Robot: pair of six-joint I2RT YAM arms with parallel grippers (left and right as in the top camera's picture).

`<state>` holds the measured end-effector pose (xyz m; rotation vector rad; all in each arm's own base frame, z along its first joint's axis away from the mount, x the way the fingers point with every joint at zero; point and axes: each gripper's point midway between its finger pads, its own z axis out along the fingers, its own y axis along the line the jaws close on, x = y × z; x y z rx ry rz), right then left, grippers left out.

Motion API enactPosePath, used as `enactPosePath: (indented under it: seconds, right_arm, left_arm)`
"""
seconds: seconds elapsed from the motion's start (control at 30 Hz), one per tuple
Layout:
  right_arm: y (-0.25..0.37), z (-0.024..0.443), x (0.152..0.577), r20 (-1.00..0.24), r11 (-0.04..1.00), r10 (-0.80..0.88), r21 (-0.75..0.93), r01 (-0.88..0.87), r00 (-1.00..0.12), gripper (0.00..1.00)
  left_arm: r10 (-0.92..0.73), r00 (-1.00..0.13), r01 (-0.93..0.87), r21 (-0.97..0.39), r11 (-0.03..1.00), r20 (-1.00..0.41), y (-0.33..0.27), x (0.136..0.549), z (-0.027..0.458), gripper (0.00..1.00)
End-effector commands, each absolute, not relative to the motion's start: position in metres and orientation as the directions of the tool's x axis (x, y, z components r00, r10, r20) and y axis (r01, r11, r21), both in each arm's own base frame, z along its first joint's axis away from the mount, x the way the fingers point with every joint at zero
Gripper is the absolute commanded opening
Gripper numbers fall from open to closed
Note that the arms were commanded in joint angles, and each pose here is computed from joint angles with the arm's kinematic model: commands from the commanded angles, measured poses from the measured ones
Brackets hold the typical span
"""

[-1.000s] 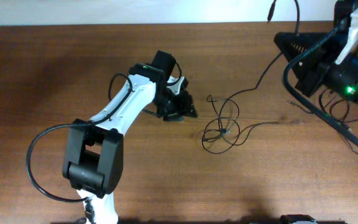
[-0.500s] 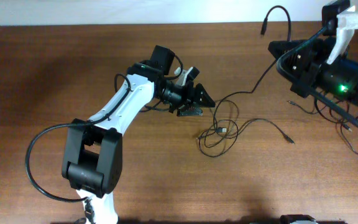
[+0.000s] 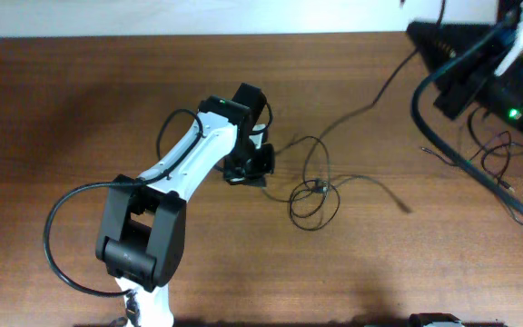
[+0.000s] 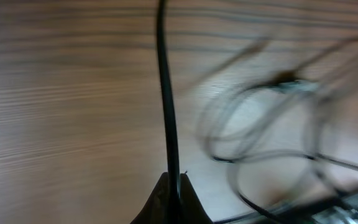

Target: Untangle cables

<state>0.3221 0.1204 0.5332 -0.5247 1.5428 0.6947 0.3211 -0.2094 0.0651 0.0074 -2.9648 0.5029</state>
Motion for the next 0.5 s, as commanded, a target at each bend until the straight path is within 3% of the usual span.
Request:
enactPosePath:
  seconds: [0.0, 0.1, 0.27, 0.3, 0.37, 0.47]
  right_arm:
    - [0.109, 0.589, 0.305, -0.985, 0.767, 0.087, -0.027, -0.641, 0.147, 0.04]
    - [0.081, 0.638, 0.296, -0.929, 0.876, 0.099, -0.088, -0.473, 0.356, 0.04]
    - [0.006, 0.676, 0.292, -0.847, 0.993, 0.112, 0.075, -0.092, 0.519, 0.04]
    - [-0.010, 0.668, 0.297, -0.862, 0.993, 0.109, 0.122, -0.006, 0.495, 0.04]
    - [-0.044, 0.621, 0.316, -0.937, 0.962, 0.101, 0.177, 0.206, 0.335, 0.04]
    - [-0.047, 0.523, 0.348, -0.993, 0.957, 0.102, 0.083, 0.277, -0.054, 0.04]
  left_arm:
    - [0.019, -0.998, 0.013, -0.096, 0.995, 0.058, -0.165, 0.330, 0.059, 0.00]
    - [0.016, -0.999, 0.015, -0.017, 1.000, 0.044, -0.151, 0.332, 0.058, 0.00]
    - [0.016, -0.999, 0.016, -0.010, 1.000, 0.043, -0.150, 0.332, 0.058, 0.00]
    - [0.016, -0.999, 0.016, -0.010, 1.000, 0.044, -0.150, 0.332, 0.058, 0.00]
    - [0.016, -0.999, 0.016, -0.007, 1.000, 0.050, -0.149, 0.330, 0.058, 0.00]
    - [0.016, -0.999, 0.016, -0.006, 1.000, 0.052, -0.149, 0.330, 0.058, 0.00]
